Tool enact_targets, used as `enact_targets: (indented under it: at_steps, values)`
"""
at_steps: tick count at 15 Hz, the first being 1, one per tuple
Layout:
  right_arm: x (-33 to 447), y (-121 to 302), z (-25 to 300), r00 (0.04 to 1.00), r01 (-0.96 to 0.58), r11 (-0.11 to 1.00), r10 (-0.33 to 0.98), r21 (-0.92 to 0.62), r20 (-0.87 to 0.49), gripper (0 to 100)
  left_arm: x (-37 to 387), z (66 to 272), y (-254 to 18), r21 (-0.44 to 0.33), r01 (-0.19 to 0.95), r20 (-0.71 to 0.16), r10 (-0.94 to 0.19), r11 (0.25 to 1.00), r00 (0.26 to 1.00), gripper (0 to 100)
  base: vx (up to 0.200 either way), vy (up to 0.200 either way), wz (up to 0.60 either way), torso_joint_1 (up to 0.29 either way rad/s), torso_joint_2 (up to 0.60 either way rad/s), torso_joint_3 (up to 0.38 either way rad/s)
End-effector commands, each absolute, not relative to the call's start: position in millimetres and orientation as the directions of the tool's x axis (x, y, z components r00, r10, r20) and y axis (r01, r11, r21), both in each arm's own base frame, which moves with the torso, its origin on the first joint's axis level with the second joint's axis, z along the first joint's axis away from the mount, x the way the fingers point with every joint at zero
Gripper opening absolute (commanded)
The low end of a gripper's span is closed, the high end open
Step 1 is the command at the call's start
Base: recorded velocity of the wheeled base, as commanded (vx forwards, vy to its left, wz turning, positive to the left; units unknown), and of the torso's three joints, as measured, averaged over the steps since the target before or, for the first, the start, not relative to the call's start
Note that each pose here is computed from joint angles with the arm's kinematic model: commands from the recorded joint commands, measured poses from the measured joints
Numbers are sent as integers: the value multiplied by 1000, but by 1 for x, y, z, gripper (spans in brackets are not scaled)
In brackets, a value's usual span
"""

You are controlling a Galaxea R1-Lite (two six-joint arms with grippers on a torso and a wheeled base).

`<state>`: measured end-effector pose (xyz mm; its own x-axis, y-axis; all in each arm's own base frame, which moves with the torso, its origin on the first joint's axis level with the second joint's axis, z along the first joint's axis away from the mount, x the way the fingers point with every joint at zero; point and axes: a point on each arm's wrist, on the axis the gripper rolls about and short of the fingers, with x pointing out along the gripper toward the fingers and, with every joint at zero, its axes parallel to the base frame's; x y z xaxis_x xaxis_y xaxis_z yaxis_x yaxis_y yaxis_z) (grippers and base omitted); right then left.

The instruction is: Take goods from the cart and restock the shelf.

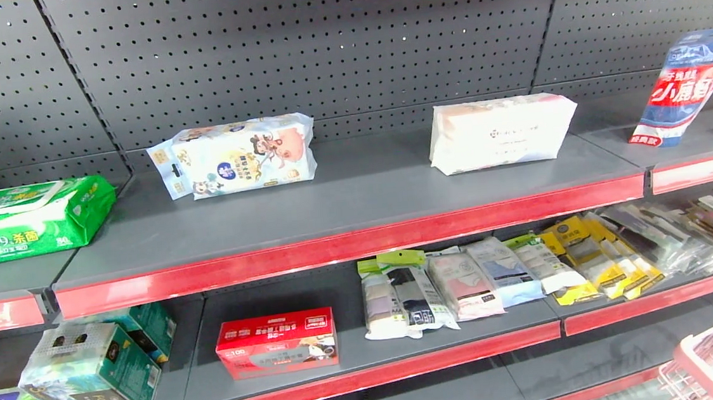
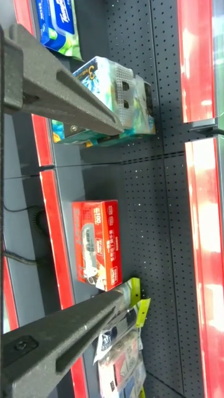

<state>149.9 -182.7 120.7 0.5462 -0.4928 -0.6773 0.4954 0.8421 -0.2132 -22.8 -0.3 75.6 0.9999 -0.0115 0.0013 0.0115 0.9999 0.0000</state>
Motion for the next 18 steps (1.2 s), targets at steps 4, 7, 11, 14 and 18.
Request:
enact_targets:
  at_steps: [4,7,11,14,18]
  values:
    - [143,-32,172,860,79,988,-134,-131,-492,0,-23,76,0,0,11,2,-11,1000,1000,100,0,0,0,0,0,0]
    - [133,0,171,872,92,988,-139,-123,-469,0,-23,76,0,0,11,2,-11,1000,1000,100,0,0,0,0,0,0]
    - [122,2,169,880,98,985,-153,-143,-450,0,-23,76,0,0,11,2,-11,1000,1000,100,0,0,0,0,0,0]
    - [119,2,168,880,96,984,-153,-148,-450,0,-23,76,0,0,11,2,-11,1000,1000,100,0,0,0,0,0,0]
    - [118,3,165,878,81,984,-147,-160,-456,0,-23,76,0,0,11,2,-11,1000,1000,100,0,0,0,0,0,0]
